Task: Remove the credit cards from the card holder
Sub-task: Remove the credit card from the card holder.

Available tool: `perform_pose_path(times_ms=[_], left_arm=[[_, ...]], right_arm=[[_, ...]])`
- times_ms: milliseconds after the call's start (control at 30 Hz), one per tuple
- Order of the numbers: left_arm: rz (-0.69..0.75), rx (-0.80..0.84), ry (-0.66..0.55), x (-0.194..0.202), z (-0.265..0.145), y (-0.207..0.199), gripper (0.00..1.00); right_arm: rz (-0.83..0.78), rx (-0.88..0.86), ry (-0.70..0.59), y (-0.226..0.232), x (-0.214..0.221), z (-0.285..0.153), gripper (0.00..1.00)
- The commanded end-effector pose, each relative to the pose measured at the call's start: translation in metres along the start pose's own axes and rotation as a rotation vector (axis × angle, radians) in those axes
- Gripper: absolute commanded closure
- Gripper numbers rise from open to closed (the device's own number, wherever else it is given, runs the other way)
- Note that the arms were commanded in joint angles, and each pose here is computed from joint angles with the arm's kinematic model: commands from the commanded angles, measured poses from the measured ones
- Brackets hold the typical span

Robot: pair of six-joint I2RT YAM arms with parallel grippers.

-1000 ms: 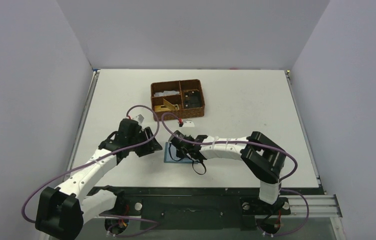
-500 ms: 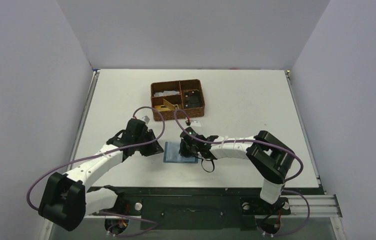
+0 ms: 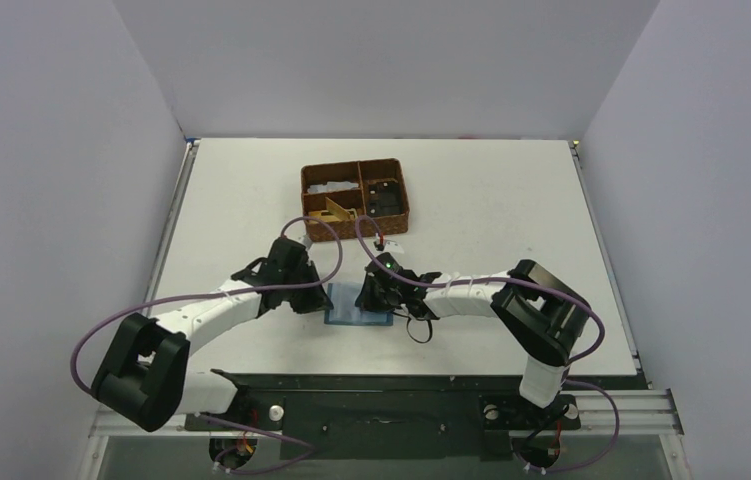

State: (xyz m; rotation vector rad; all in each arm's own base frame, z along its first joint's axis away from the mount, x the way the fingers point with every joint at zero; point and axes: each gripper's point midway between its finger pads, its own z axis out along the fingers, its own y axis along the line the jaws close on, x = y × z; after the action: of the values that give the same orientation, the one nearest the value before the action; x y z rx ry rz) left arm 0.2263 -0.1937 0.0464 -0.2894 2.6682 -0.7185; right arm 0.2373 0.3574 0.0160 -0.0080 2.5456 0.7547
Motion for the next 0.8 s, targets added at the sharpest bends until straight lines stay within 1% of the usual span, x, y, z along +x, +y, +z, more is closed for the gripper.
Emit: perform_pose_path(times_ms=[0,533,767], left_arm=[[0.025,0.053,-0.068,-0.023,0.003,-0.021,1.0],[0.03,0.053,-0.028,-0.017,0.021,-0.025,1.0],[0.045,0.067,-0.013,-0.013,0.024,-0.034,1.0]], right_arm=[[-0.007,0.055,0.05,-0.022,0.017,0.001,1.0],[-0.008,0.059,0.047,-0.024,0.016,0.001,1.0],[-0.013,0.052,0.039,-0.02,0.012,-0.001,1.0]])
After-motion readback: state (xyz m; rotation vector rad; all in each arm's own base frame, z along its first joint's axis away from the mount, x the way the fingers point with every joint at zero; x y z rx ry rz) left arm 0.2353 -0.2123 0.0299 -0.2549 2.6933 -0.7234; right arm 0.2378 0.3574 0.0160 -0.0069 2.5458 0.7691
